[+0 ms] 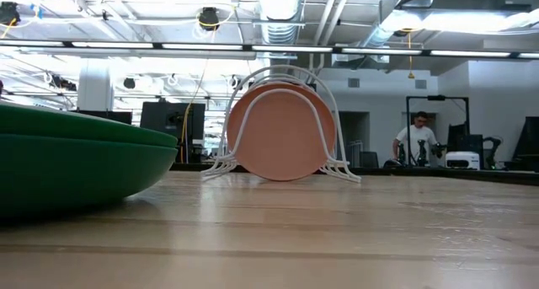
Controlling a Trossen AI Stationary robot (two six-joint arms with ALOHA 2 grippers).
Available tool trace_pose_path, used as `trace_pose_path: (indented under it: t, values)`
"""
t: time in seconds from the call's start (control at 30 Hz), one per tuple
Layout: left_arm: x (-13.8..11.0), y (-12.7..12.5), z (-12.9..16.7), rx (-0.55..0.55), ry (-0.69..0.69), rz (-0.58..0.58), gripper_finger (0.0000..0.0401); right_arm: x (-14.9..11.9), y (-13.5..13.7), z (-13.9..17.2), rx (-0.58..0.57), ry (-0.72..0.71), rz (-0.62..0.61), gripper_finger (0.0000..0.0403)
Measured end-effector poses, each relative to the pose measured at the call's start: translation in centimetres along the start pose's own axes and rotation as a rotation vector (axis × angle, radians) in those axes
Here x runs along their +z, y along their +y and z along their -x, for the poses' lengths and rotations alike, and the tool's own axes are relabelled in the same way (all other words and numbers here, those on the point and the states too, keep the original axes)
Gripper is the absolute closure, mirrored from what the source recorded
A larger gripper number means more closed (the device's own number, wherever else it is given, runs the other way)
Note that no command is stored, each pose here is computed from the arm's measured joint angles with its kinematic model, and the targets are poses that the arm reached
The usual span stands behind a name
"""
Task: Sort dishes
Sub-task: Put the pink plate on the dish rack
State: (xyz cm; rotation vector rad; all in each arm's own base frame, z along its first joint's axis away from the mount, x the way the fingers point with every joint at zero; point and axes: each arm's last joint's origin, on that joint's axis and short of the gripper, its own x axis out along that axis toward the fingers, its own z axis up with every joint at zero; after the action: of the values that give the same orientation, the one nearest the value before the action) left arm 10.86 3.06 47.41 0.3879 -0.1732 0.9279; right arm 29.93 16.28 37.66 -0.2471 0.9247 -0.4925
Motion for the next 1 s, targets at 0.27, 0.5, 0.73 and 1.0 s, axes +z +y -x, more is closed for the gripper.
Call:
trace_pose_path:
  t: [0.27,0.5,0.73,1.0]
  values:
    - [-2.9,-2.8,-4.4,0.136,0.099,-0.160,0.0401,-0.1,0.3,0.3,0.009,-0.008,0.004,0.0395]
    - [-5.5,-3.5,-6.4,0.166,0.248,-0.242,0.0401,-0.4,0.7,0.8,0.023,-0.017,0.019,0.0395]
    - [-7.0,-3.8,-5.5,0.078,0.378,-0.247,0.0401,-0.4,0.8,0.9,0.028,-0.022,0.009,0.0395]
    - [-8.7,-3.9,-2.2,-0.045,0.437,-0.164,0.0401,-0.2,0.8,0.7,0.029,-0.027,-0.001,0.0395]
